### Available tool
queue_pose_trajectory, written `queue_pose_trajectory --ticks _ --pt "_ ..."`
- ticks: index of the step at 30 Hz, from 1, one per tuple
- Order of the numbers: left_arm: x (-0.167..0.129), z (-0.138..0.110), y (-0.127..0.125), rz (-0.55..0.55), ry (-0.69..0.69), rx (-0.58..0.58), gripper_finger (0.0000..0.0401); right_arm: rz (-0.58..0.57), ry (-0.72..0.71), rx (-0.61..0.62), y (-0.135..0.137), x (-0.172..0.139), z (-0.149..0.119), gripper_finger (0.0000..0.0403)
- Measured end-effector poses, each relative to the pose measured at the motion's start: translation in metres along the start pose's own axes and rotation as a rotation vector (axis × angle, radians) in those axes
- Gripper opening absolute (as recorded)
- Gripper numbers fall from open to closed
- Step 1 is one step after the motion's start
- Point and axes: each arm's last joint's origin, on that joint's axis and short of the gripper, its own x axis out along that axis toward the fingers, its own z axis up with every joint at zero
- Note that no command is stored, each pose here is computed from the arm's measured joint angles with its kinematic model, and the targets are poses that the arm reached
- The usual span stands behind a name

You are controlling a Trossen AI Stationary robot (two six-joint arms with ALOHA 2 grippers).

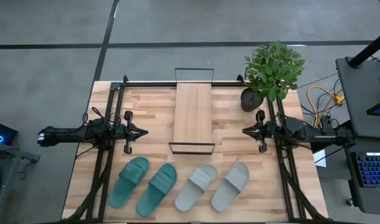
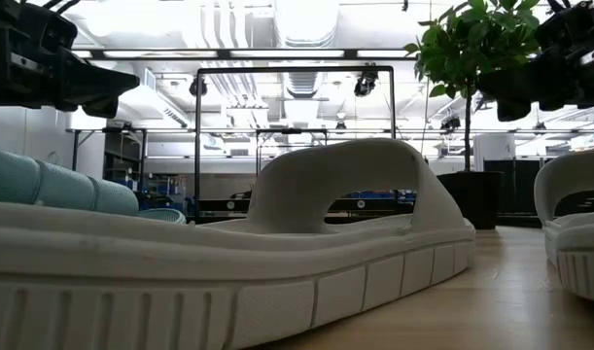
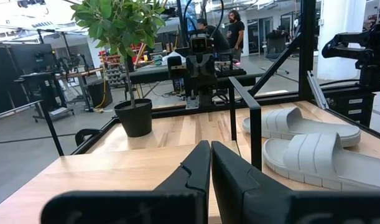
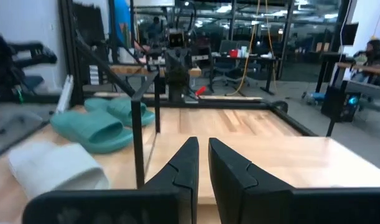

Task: Pick and place slides into the shelf
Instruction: Put the right gray slipper on the shelf

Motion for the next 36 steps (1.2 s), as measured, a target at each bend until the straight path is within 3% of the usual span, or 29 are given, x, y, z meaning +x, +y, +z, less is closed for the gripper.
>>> queue_pose_trajectory --ticks 6,12,17,20,23,29,36 --pt "0.000 0.000 0.000 0.000 -0.001 0.000 0.0000 0.001 -0.011 0.165 0.000 0.000 0.001 0.0028" --pt "0.000 0.003 0.000 0.005 -0.033 -0.001 0.0000 0.002 -0.039 0.128 0.000 0.000 0.004 0.0028" --pt "-0.003 0.022 0.002 0.006 -0.235 -0.005 0.0000 0.081 -0.255 0.187 0.002 -0.003 0.025 0.0028" --pt "-0.006 0.035 0.003 -0.019 -0.382 0.001 0.0000 0.202 -0.353 0.135 0.005 -0.007 0.035 0.0028" --pt "-0.009 0.043 0.003 -0.051 -0.465 0.025 0.0005 0.253 -0.375 0.040 0.007 -0.008 0.036 0.0030" --pt "-0.001 0.035 0.001 -0.074 -0.362 0.044 0.0088 0.188 -0.341 -0.037 0.006 -0.004 0.033 0.0066" --pt "0.003 0.035 0.001 -0.072 -0.352 0.062 0.0196 0.179 -0.345 -0.091 0.006 -0.001 0.042 0.0139"
